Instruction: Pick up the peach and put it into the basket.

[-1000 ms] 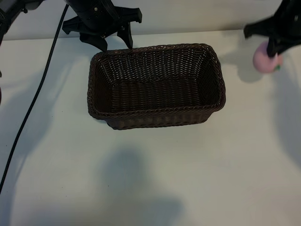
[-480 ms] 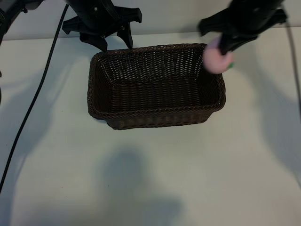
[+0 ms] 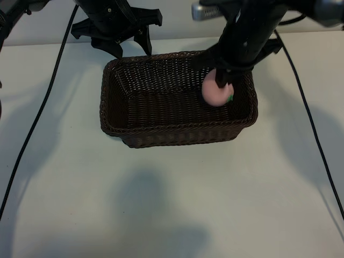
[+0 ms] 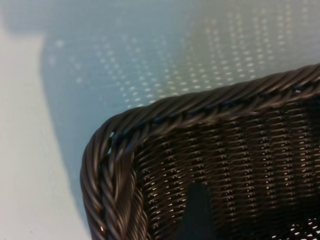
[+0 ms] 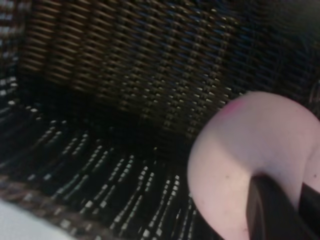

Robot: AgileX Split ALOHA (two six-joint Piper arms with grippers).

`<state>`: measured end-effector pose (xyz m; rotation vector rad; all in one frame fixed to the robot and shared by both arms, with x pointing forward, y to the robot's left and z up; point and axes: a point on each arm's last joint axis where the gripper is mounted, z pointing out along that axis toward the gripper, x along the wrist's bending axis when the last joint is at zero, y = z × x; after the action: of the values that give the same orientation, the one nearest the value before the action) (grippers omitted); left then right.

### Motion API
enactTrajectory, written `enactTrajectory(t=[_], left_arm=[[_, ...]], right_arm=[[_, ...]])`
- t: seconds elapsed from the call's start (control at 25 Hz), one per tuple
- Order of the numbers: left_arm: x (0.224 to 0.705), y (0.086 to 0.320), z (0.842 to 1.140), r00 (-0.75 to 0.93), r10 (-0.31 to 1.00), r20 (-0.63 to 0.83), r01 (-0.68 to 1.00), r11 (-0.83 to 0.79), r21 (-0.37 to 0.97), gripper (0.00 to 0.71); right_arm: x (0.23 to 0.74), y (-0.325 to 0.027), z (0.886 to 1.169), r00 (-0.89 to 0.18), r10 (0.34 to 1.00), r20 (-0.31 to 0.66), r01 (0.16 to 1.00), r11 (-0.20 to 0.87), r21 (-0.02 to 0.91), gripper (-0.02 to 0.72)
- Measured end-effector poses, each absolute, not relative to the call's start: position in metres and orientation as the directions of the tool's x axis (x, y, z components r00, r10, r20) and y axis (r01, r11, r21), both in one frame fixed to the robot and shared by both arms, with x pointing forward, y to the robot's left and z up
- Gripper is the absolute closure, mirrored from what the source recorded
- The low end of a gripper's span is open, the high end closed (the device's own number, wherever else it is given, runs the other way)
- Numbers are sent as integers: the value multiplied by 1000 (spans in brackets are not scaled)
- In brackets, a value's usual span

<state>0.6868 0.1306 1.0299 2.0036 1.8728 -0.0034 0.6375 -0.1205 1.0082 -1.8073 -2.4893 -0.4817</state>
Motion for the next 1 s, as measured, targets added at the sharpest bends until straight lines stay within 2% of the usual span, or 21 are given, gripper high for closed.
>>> enactTrajectory(t=[0.12, 0.32, 0.44, 0.6, 0.68, 0.8, 1.0], left_arm=[[687, 131, 1030, 104, 958, -267, 959, -26, 282, 112], [687, 131, 1030, 104, 958, -267, 959, -26, 282, 112], [687, 131, 1030, 104, 958, -267, 959, -26, 282, 112], [687, 131, 1030, 104, 958, -267, 959, -26, 282, 112], [687, 131, 1030, 104, 958, -267, 959, -26, 282, 112], [687, 131, 1030, 104, 958, -267, 959, -26, 282, 112], [687, 131, 1030, 104, 958, -267, 959, -26, 282, 112]], right_arm=[[642, -119, 991, -323, 925, 199, 938, 285, 199, 658], [643, -117, 989, -324, 922, 212, 938, 283, 202, 620], [645, -116, 993, -329, 920, 215, 935, 285, 213, 495], [647, -115, 1005, -351, 911, 217, 925, 302, 230, 259], [647, -114, 1011, -360, 907, 218, 923, 311, 226, 180], [649, -113, 1023, -374, 902, 216, 916, 323, 239, 144], [659, -120, 1051, -386, 904, 183, 894, 318, 316, 158]])
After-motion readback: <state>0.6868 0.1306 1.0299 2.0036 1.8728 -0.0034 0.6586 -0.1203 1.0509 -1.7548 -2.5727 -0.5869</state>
